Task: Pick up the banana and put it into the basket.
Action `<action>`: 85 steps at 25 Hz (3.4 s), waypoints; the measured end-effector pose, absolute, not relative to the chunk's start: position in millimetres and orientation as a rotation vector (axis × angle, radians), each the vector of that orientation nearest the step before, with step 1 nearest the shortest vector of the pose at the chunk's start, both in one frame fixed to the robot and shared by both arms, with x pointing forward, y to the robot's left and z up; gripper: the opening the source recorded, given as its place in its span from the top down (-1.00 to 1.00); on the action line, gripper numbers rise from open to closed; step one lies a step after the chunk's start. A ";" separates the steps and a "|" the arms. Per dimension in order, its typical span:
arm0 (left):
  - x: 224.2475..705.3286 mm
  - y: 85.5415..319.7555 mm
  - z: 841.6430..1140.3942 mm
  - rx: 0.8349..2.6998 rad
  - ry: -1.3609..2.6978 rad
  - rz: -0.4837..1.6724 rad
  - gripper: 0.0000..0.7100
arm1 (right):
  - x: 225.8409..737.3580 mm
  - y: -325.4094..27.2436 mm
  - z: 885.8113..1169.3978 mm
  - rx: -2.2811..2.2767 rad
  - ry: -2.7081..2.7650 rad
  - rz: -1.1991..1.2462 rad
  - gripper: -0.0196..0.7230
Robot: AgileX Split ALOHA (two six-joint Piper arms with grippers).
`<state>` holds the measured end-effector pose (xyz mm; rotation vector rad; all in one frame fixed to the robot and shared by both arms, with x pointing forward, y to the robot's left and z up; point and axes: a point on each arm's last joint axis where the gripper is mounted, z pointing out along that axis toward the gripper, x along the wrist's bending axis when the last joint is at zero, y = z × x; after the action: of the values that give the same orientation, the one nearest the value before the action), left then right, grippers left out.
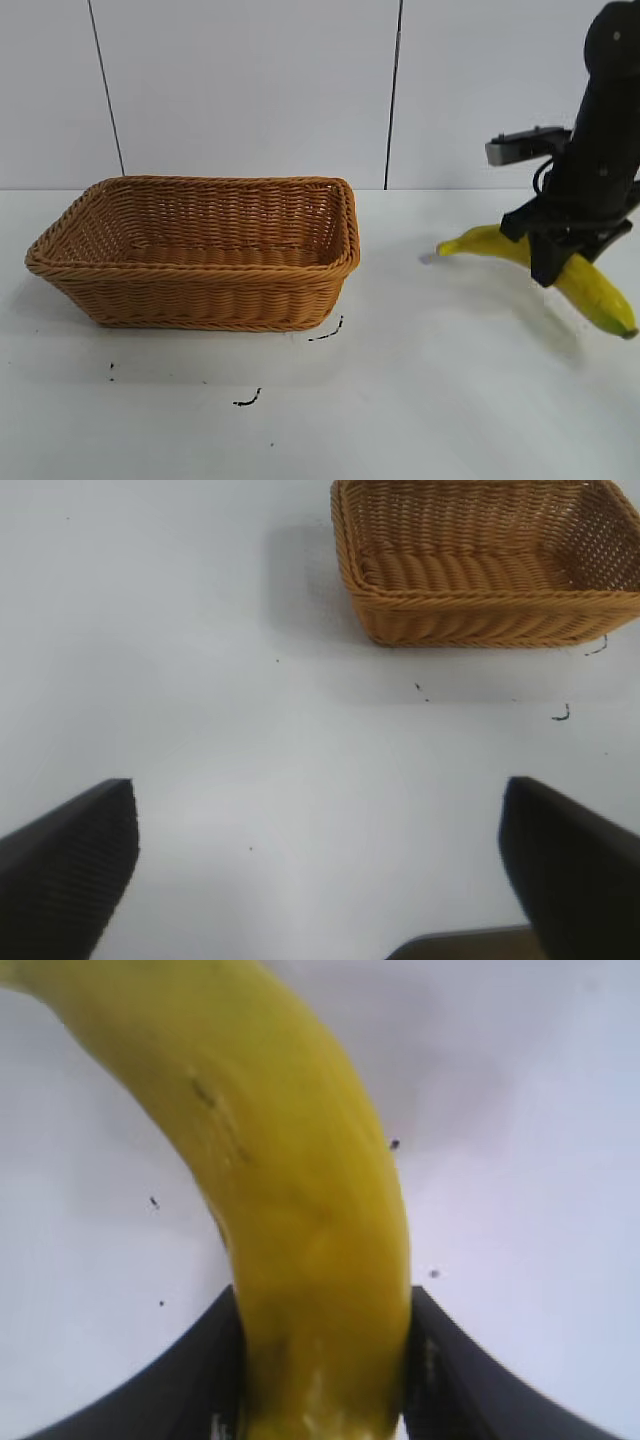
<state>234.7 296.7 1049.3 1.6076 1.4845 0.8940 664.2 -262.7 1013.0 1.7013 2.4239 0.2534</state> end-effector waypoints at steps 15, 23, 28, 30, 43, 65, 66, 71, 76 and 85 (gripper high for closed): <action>234.7 296.7 1049.3 1.608 1.485 0.894 -0.96 | 668.2 -171.7 1073.5 1.167 2.559 0.404 0.10; 234.7 296.7 1049.3 1.608 1.485 0.894 -0.96 | 664.6 -73.1 1058.4 0.743 2.668 0.471 0.10; 234.7 296.7 1049.3 1.608 1.485 0.894 -0.96 | 654.3 -19.6 1043.4 0.534 2.668 0.536 0.10; 234.7 296.7 1049.3 1.608 1.485 0.894 -0.96 | 651.6 -2.1 1033.9 0.469 2.653 0.568 0.10; 234.7 296.7 1049.3 1.608 1.485 0.894 -0.96 | 666.9 31.3 939.7 0.293 2.652 0.498 0.10; 234.7 296.7 1049.3 1.608 1.485 0.894 -0.96 | 660.9 24.7 971.7 0.698 2.623 0.553 -0.76; 234.7 296.7 1049.3 1.608 1.485 0.894 -0.96 | 659.3 22.1 984.3 0.753 2.604 0.556 -0.76; 234.7 296.7 1049.3 1.608 1.485 0.894 -0.96 | 662.2 -5.2 1027.0 1.188 2.516 0.553 -0.76; 234.7 296.7 1049.3 1.608 1.485 0.894 -0.96 | 688.3 -53.8 1036.2 1.417 2.413 0.523 -0.76; 234.7 296.7 1049.3 1.608 1.485 0.894 -0.96 | 733.7 -174.7 1036.1 1.699 2.206 0.437 -0.76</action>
<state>234.7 296.7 1049.3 1.6076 1.4845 0.8940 733.7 -174.7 1036.1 1.6988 2.2055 0.4367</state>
